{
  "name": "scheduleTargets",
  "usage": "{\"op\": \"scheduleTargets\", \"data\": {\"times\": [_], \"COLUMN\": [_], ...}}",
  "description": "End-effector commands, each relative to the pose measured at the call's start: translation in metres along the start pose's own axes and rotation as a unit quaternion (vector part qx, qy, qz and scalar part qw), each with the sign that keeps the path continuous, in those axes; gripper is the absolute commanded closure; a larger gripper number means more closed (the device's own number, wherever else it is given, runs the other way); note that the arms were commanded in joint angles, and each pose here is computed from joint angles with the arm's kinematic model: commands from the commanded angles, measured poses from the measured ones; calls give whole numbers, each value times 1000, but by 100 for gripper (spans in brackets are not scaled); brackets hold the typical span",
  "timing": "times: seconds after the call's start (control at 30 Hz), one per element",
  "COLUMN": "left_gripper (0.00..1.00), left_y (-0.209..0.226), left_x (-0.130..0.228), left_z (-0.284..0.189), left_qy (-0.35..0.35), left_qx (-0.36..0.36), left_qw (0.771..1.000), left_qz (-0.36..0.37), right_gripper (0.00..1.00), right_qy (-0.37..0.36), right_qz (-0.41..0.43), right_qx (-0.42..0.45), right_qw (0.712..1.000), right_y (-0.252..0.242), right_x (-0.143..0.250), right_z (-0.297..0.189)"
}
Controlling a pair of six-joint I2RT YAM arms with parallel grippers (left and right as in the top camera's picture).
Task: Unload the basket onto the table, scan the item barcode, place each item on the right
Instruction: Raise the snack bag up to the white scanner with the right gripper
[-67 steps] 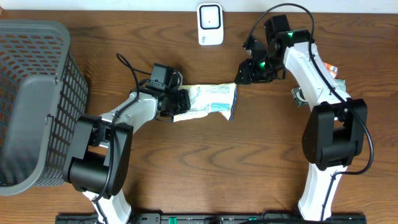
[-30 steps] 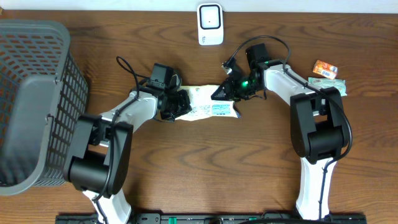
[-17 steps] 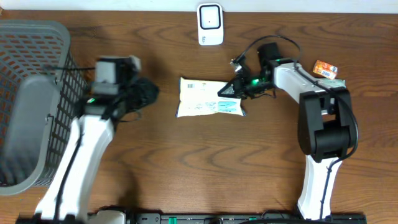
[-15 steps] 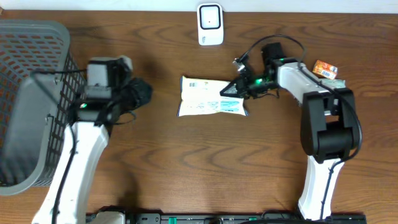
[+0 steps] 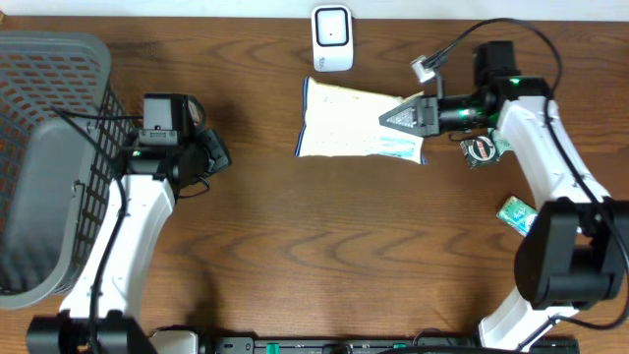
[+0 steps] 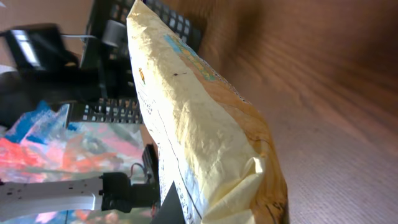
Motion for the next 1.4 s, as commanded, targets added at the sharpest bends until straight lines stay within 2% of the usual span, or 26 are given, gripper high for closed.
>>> {"op": "scheduleTargets", "data": {"times": [0.0,0.13,0.17,0.23,0.27,0.3,0.43,0.57,0.6,0.83,0.93,1.1,1.3,1.37], "left_gripper": [53,39,34,31,26,4,2,2,2,2,2,2,2,2], "left_y": [9,12,12,14,14,14,14,14,14,14,14,14,14,14], "left_x": [7,12,12,12,12,12,12,12,12,12,12,12,12,12], "left_z": [15,25,27,27,27,27,27,27,27,27,27,27,27,27], "left_qy": [29,49,51,51,51,51,51,50,51,51,50,51,51,50], "left_qx": [-20,-27,-28,-34,-35,-35,-35,-35,-35,-35,-35,-35,-35,-35], "left_qw": [999,998,998,998,998,998,998,998,998,998,998,998,998,998], "left_qz": [-5,-8,-9,-9,-9,-9,-9,-9,-9,-9,-9,-9,-9,-9], "right_gripper": [99,99,99,99,99,99,99,99,99,99,99,99,99,99], "right_qy": [-12,-13,-14,-20,-26,-36,-84,-156,-184,-256,-260,-245,-149,-138], "right_qz": [-36,-42,-42,-36,-36,-35,-74,-152,-193,-371,-434,-505,-588,-595], "right_qx": [-27,-2,11,51,73,103,221,364,409,527,549,593,628,642], "right_qw": [999,999,999,998,996,993,969,906,873,721,665,577,487,464], "right_y": [20,16,14,7,3,-1,-14,-14,-7,36,45,33,-5,-13], "right_x": [-1,-2,-3,-7,-11,-16,-38,-65,-75,-105,-116,-132,-136,-137], "right_z": [-10,-9,-7,-4,-3,-1,10,25,30,50,59,72,98,104]}}
Point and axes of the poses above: each gripper's point midway between its finger pads, its own z axis out along the fingers, its own y axis along the line the jaws close on, x = y × z, the point moved 6 cm from there along -z, back along the fingers, and after that the axes turned 11 degrees about z, right-handed, at the moved point
